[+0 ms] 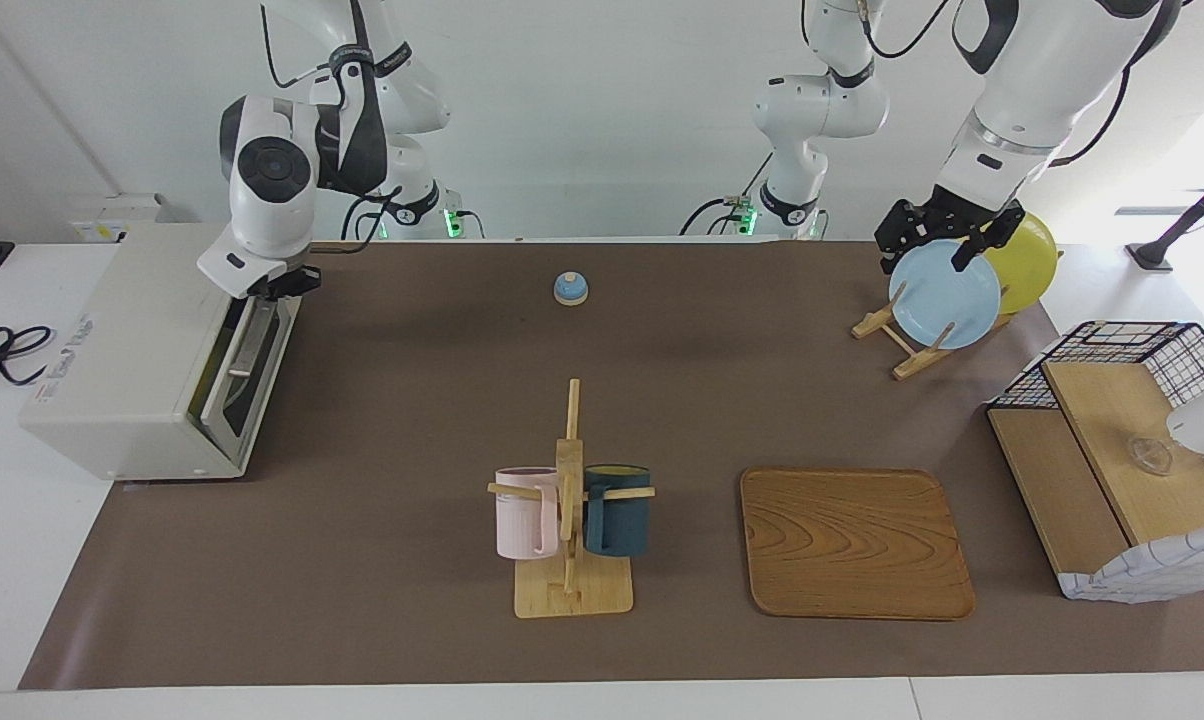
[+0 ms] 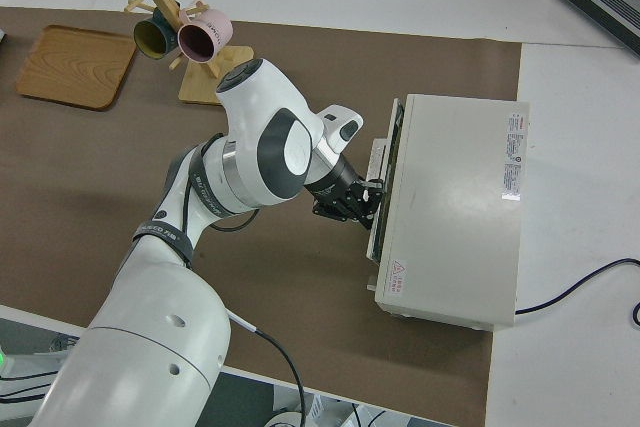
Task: Put corn in oven
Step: 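Push the oven door closed with the right gripper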
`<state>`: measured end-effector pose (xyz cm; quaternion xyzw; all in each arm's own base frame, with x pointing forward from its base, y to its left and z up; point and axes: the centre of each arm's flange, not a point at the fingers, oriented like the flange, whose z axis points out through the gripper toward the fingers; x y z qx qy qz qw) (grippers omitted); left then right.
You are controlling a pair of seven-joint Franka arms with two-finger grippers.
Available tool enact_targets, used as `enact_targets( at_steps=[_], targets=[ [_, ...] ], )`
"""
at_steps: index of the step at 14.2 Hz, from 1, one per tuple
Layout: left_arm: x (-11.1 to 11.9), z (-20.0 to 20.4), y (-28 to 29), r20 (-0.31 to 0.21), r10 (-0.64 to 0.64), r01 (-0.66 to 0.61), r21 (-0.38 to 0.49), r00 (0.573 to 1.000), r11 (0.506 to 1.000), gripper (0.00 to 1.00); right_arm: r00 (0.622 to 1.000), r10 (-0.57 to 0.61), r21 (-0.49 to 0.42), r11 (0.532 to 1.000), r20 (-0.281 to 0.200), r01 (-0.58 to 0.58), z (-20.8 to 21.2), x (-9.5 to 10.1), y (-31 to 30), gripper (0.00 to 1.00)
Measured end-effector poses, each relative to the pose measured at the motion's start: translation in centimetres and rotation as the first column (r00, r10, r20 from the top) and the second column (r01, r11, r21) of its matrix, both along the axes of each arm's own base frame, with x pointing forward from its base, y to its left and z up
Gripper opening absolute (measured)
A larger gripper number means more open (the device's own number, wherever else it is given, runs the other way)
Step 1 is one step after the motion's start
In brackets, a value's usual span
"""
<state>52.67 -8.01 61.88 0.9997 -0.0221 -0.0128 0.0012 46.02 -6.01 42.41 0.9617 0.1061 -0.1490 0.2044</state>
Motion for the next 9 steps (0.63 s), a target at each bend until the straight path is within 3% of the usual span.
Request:
enact_targets(
  at_steps=[9],
  targets=[
    [0.0,0.0,0.0,0.0,0.0,0.0,0.0,1.0,1.0,1.0,1.0,0.0,-0.017,1.0,-0.02,0.0,3.5,0.8,-0.1,0.01]
  ],
)
